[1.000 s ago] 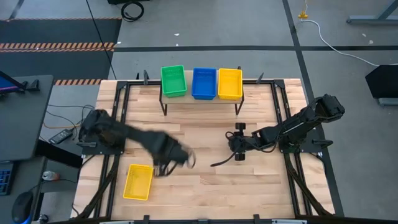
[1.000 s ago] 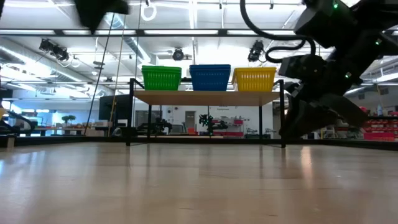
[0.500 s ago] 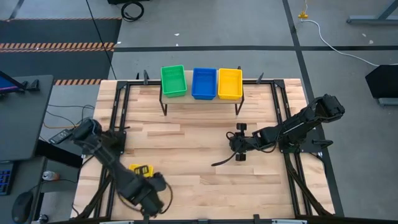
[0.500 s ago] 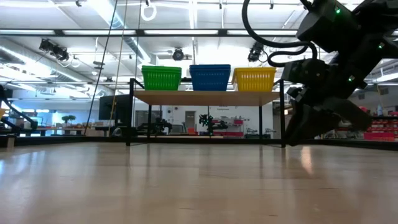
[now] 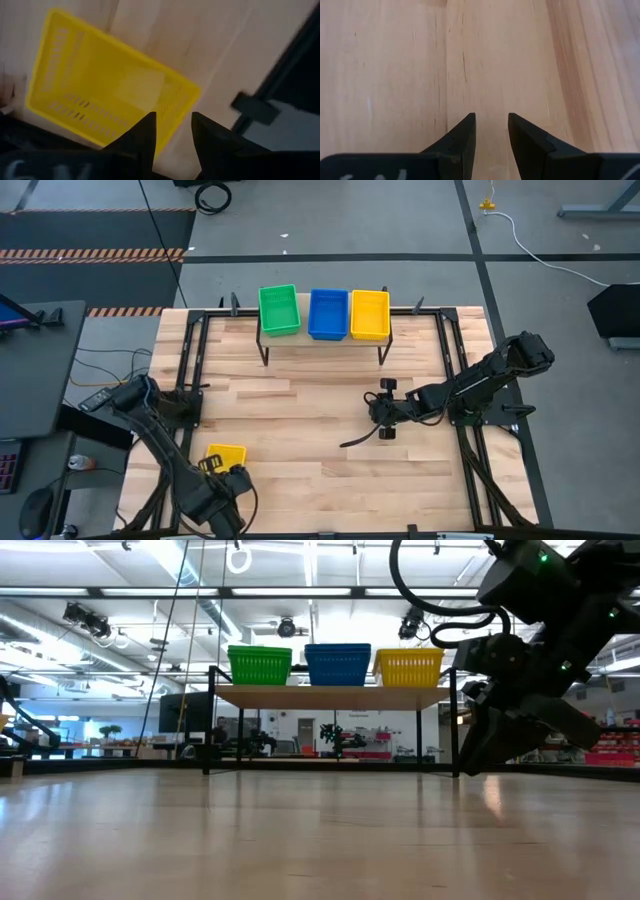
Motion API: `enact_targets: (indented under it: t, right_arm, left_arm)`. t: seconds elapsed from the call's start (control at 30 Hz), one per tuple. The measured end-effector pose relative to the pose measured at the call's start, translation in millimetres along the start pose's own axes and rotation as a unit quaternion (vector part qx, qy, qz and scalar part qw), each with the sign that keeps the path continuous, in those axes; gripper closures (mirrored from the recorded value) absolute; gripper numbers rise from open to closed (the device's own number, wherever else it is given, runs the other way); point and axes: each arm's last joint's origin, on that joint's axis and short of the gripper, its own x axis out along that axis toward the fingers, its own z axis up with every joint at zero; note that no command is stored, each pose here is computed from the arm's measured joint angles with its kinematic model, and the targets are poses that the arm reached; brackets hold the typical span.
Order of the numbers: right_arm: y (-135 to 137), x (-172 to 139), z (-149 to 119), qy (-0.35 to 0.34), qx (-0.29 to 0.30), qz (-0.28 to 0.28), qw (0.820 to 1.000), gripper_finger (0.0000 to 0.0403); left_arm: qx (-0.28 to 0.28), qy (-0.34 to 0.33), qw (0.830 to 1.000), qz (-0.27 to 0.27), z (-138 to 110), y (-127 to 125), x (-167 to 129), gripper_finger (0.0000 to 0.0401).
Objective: Stack baskets on shelf by color
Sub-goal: Stack the yellow bin on top of the yellow bin on the shelf
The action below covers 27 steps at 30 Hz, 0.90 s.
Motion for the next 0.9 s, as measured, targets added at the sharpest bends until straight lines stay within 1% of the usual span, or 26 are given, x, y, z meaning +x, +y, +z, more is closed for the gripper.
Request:
enact_targets:
  t: [0.13, 0.17, 0.23, 0.57, 0.67, 0.9]
  right_arm:
    - [0, 0, 0, 0.002, -0.001, 0.0, 1.0, 0.0282]
    - [0, 0, 0, 0.002, -0.002, 0.0, 1.0, 0.0282]
    - [0, 0, 0, 0.002, -0.004, 0.0, 1.0, 0.0282]
    - [0, 0, 0, 0.002, -0.001, 0.0, 1.0, 0.0282]
    - [0, 0, 0, 0.002, -0.001, 0.0, 1.0, 0.0282]
    - [0, 0, 0, 0.002, -0.001, 0.001, 1.0, 0.0282]
  left_arm:
    - [0.0, 0.055, 0.998, -0.007, -5, 3, 24, 0.0271]
    - [0.0, 0.06, 0.998, -0.008, -6, 3, 28, 0.0271]
    - [0.003, 0.055, 0.998, -0.021, -5, 2, 32, 0.0271]
    - [0.007, 0.048, 0.999, -0.02, -7, 1, 33, 0.0269]
    - [-0.001, 0.047, 0.999, -0.02, -8, 1, 33, 0.0255]
    - [-0.013, 0.038, 0.999, -0.009, -10, 2, 33, 0.0204]
